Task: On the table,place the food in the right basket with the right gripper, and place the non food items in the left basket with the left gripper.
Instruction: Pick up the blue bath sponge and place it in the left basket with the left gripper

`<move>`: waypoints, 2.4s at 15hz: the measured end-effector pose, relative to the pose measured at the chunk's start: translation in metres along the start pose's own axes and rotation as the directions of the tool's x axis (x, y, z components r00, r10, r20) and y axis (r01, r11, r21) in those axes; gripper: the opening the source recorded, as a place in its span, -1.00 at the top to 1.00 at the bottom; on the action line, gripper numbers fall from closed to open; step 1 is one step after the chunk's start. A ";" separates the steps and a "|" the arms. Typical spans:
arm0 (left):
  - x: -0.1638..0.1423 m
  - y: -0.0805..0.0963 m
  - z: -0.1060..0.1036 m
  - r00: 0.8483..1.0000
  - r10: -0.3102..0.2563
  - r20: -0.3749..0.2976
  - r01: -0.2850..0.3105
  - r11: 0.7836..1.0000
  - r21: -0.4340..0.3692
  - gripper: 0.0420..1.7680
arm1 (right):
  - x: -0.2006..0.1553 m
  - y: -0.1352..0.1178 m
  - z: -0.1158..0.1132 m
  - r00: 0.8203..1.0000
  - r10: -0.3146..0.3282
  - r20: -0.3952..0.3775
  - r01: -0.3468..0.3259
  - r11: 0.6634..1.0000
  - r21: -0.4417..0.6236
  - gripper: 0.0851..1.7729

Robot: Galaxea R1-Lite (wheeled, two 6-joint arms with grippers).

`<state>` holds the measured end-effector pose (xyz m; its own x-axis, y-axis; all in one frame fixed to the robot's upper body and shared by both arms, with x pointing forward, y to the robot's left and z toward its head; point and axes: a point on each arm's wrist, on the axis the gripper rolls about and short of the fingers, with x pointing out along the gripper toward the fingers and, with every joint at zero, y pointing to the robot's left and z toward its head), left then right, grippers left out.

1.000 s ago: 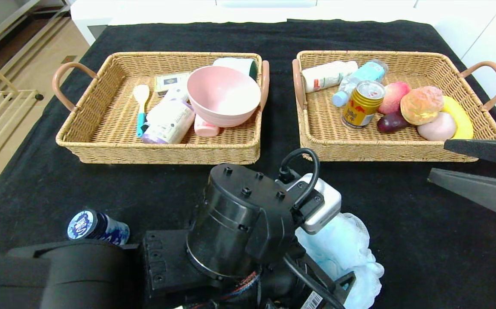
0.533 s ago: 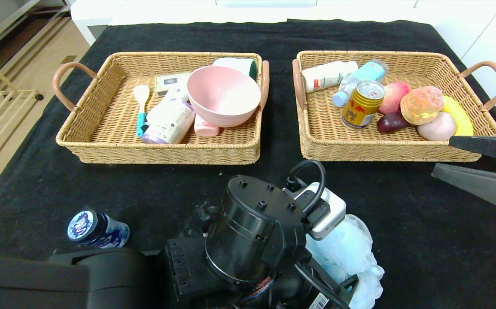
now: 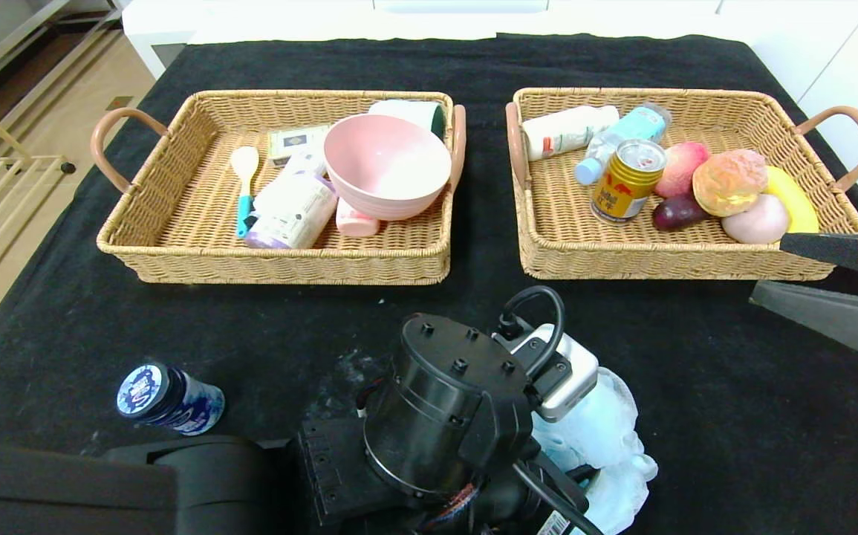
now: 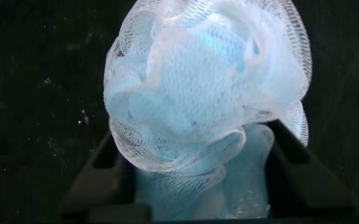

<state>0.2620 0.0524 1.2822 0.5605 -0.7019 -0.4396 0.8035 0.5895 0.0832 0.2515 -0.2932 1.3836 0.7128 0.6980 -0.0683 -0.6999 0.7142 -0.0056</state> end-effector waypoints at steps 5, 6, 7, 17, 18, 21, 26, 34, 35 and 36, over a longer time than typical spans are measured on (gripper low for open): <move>0.000 0.001 0.000 1.000 0.002 0.003 -0.002 1.000 -0.002 0.46 | 0.000 0.000 -0.001 1.000 0.001 -0.002 -0.001 1.000 0.001 -0.93; 0.000 0.001 0.000 1.000 0.003 0.002 -0.003 1.000 -0.002 0.47 | 0.000 0.000 -0.001 1.000 0.001 -0.002 -0.001 1.000 0.001 -0.93; 0.000 0.001 0.000 1.000 0.003 0.001 -0.003 1.000 -0.002 0.48 | 0.000 0.000 -0.001 1.000 0.001 -0.002 -0.001 1.000 0.001 -0.93; -0.004 0.001 0.003 1.000 0.003 0.012 -0.003 1.000 -0.001 0.57 | 0.000 0.001 -0.002 1.000 0.005 -0.007 -0.005 1.000 0.004 -0.93; -0.006 0.002 0.005 1.000 0.004 0.023 -0.004 1.000 -0.002 0.59 | 0.001 0.001 -0.002 1.000 0.007 -0.008 -0.007 1.000 0.004 -0.93; -0.019 0.004 0.012 0.998 0.008 0.057 -0.007 1.000 -0.007 0.68 | 0.001 0.001 -0.003 1.000 0.008 -0.008 -0.008 1.000 0.004 -0.93; -0.051 0.020 0.031 0.988 0.053 0.148 -0.046 0.998 -0.046 0.74 | 0.002 0.001 -0.004 1.000 0.010 -0.015 -0.010 1.000 0.008 -0.93; -0.102 0.067 0.047 0.937 0.226 0.267 -0.193 0.970 -0.144 0.76 | 0.004 0.000 -0.006 1.000 0.013 -0.022 -0.013 1.000 0.012 -0.93; -0.108 0.072 0.049 0.928 0.246 0.281 -0.210 0.965 -0.155 0.77 | 0.004 0.000 -0.006 1.000 0.014 -0.022 -0.014 1.000 0.013 -0.93; -0.115 0.076 0.051 0.918 0.265 0.296 -0.224 0.961 -0.164 0.77 | 0.004 0.000 -0.006 1.000 0.014 -0.022 -0.014 1.000 0.012 -0.93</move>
<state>0.2691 0.1575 1.3848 0.7866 -0.6064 -0.1165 0.6132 0.7893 0.0316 0.2543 -0.2904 1.3777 0.7016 0.7068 -0.0908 -0.7092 0.7049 0.0073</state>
